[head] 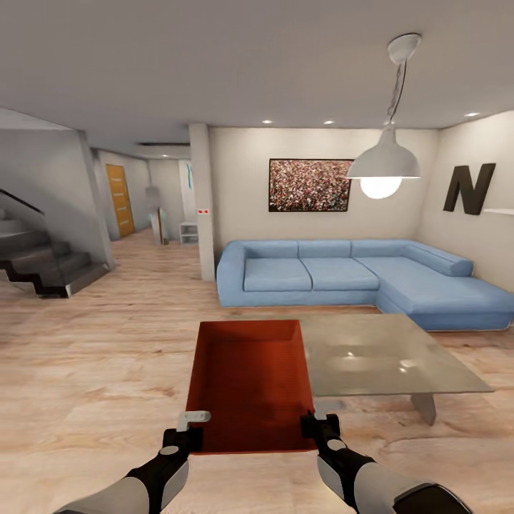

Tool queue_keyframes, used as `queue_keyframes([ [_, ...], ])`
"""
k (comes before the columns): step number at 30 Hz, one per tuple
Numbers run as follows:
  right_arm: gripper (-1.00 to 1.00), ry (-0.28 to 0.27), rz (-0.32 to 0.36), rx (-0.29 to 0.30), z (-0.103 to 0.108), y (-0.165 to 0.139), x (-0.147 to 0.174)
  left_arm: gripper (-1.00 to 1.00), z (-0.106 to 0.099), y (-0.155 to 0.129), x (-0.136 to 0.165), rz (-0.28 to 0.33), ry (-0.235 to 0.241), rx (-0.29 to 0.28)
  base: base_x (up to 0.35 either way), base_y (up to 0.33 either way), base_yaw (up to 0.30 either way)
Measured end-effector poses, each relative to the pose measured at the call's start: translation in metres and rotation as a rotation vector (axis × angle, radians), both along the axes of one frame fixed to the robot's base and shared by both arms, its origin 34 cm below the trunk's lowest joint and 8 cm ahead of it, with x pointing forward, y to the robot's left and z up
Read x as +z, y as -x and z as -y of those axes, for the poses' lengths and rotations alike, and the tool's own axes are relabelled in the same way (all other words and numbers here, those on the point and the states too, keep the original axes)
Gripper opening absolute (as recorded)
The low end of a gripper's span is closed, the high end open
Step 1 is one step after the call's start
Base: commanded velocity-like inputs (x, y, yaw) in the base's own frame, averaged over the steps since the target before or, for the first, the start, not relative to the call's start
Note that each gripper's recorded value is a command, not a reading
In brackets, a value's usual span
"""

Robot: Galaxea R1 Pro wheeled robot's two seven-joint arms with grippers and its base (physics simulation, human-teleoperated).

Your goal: Move the two storage containers from the living room to the garage. In the garage, place one container on the floor and stack the other container on top of it (either order is fine).

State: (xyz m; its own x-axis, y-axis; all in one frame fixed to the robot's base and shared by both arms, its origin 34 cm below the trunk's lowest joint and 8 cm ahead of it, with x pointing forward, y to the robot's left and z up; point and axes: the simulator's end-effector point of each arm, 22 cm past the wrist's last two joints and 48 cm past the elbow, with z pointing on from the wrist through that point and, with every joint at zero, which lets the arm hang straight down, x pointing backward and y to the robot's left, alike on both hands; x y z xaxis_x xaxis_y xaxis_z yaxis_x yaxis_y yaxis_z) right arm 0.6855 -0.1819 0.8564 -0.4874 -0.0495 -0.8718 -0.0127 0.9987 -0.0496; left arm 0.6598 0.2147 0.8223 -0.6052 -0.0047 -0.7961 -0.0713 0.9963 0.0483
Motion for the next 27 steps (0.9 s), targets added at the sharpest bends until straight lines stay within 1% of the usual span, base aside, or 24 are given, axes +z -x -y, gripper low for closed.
queue_keyframes([
  [27, -1.00, -0.001, 0.000, -0.001, -0.0004, 0.0001, 0.0000, -1.00, -0.0004, -0.0001, 0.0000, 0.000, 0.000, 0.000, 0.000, 0.000, 0.300],
])
